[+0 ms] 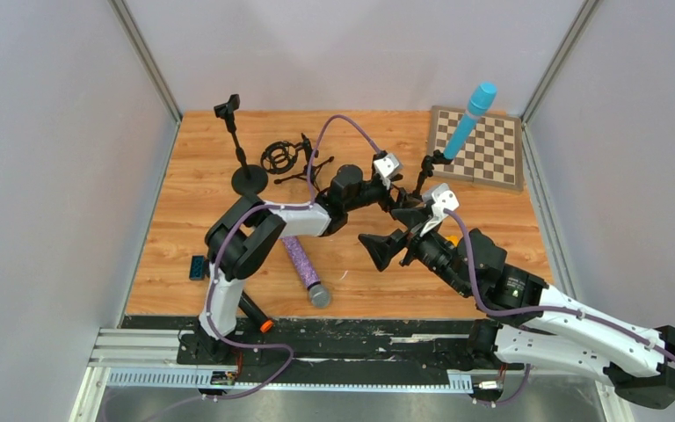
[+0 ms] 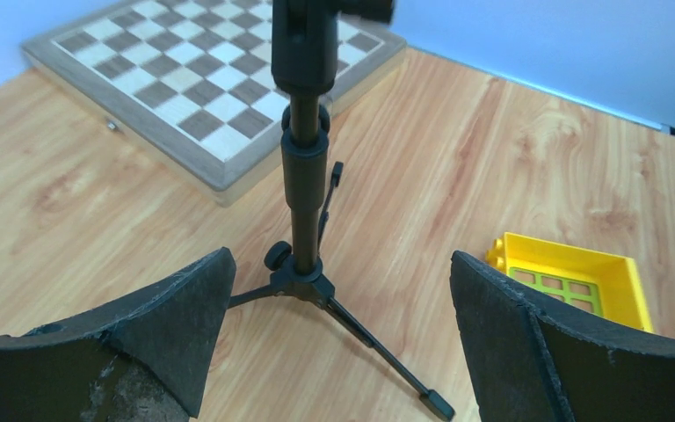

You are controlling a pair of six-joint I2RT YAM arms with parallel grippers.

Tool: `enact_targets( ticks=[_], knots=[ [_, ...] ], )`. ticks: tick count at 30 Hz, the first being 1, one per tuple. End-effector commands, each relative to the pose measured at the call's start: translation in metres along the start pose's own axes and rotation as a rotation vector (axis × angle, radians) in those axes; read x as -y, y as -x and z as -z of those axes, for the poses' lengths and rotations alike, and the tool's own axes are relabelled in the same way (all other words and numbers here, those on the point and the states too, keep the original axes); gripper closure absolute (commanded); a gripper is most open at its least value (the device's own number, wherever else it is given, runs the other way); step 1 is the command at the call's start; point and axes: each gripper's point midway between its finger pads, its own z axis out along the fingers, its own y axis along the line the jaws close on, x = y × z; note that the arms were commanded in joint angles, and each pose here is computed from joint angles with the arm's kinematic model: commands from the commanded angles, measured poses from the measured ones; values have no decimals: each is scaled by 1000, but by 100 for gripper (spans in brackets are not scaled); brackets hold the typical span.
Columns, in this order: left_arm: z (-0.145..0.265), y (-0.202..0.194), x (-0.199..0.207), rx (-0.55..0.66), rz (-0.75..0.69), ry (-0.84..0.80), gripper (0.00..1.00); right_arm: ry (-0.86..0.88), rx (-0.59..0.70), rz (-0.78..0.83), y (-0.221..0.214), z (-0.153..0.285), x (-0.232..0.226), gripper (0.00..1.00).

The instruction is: Attach the microphones to the stand

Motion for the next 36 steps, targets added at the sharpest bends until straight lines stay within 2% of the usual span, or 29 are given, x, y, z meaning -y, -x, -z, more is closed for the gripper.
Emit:
enact_targets(
  ticks=[1,2,3,4,5,8,9,10,11,12,13,14,18,27,30,33,36],
  knots=[
    [31,83,8,170,-113,31,0,-20,15,-6,8,-2,1,0],
    [38,69,7,135,-98,49,0,-22,16,-6,8,-2,2,0],
    [45,79,9,146,-94,58,0,-24,16,-5,8,-2,2,0],
    [51,66,9,107,-76,71,0,-18,14,-1,8,-3,0,0],
    [57,73,11,110,-75,72,0,-3,12,9,8,-5,-2,0],
    [76,56,18,24,-56,70,0,21,-3,21,7,-11,-7,0],
    [83,62,21,32,-61,69,0,24,-9,20,7,-13,-8,0],
    [91,48,23,-1,-48,74,0,26,-15,15,6,-16,-8,0],
    [98,57,25,15,-40,82,0,32,-19,7,7,-18,-8,0],
    [106,42,28,-20,-21,85,0,35,-24,-4,7,-21,-7,0],
    [114,48,31,-11,-11,86,0,48,-31,-18,8,-24,-6,0],
    [121,33,33,-62,15,94,0,63,-37,-35,9,-27,-3,0],
    [150,29,37,-125,92,148,0,161,-68,-126,8,-39,5,0],
    [210,-6,17,-286,230,423,0,209,-204,-219,-17,-83,28,0],
    [232,-4,5,-284,262,537,0,218,-231,-227,-22,-98,29,0],
    [263,-15,-7,-341,301,636,0,203,-257,-243,-28,-113,34,0],
    [289,-6,-12,-321,334,688,0,176,-284,-263,-37,-125,40,0]
  ],
)
